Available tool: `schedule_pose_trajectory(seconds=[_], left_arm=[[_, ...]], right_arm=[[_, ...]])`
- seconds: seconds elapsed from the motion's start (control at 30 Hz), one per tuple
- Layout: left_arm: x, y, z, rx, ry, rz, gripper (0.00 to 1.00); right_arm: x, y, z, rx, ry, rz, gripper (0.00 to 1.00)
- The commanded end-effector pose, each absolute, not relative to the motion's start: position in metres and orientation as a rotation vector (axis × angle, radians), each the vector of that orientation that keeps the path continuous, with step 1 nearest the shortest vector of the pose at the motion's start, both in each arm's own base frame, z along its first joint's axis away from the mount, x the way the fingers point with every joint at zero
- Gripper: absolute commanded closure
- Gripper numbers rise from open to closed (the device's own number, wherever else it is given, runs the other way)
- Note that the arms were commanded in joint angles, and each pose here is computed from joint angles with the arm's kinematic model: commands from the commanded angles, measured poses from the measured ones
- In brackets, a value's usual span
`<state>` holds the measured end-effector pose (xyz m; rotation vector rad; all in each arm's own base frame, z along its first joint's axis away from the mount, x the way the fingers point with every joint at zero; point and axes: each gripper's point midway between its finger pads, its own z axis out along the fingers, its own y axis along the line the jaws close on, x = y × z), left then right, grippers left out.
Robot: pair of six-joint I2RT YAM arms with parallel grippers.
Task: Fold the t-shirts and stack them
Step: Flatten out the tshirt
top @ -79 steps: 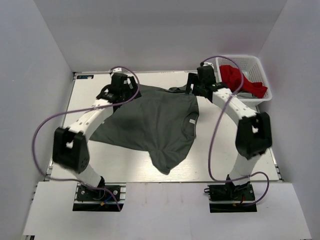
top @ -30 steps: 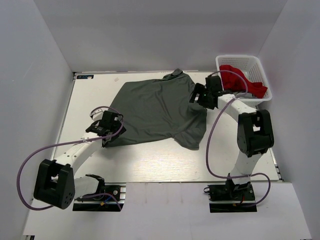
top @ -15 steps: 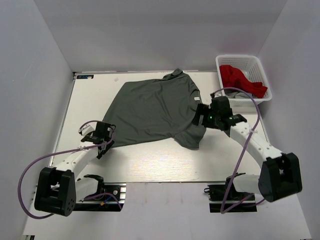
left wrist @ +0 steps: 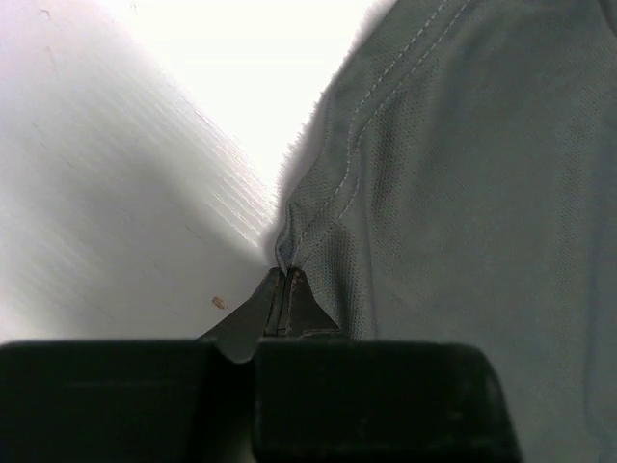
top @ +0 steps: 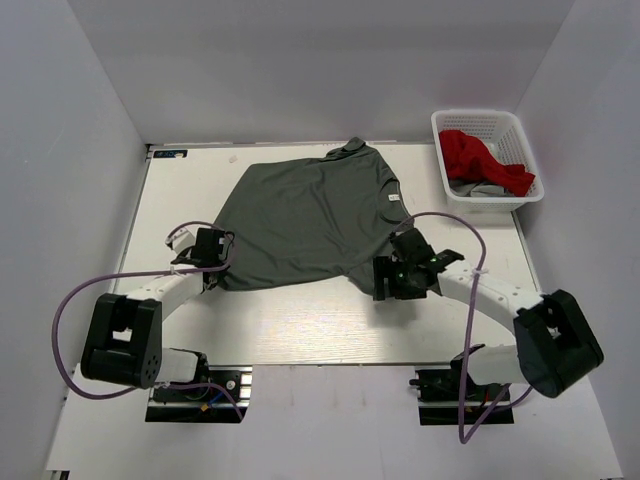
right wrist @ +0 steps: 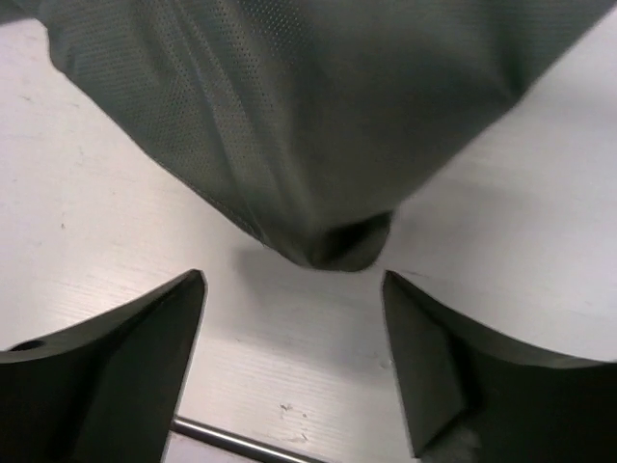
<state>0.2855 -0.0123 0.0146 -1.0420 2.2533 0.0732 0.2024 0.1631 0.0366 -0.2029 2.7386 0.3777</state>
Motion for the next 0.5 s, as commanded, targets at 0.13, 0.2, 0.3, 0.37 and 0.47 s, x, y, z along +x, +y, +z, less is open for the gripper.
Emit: schedule_pose_trajectory(seconds=[0.13, 0.2, 0.3, 0.37, 0.47], left_arm=[[0.268, -0.032, 0.018, -0.918, 2.345, -0.048, 1.00], [0.274, -0.035, 0.039, -0.879, 2.285, -0.106, 1.00], [0.280, -0.042, 0.070, -0.835, 2.202, -0.212, 1.00], [0.279, -0.042, 0.082, -0.816, 2.169, -0.231, 1.00], [0.284, -0.044, 0.116, -0.775, 2.087, -0.286, 1.00]], right_arm=[[0.235, 0.171, 0.026, -0.118, 2.673, 0.283, 0.51], [0.247, 0.166, 0.031, -0.080, 2.617, 0.237, 0.63], [0.268, 0.169, 0.050, -0.016, 2.512, 0.257, 1.00], [0.277, 0.170, 0.069, -0.008, 2.446, 0.260, 1.00], [0.290, 0.166, 0.107, 0.006, 2.323, 0.259, 1.00]])
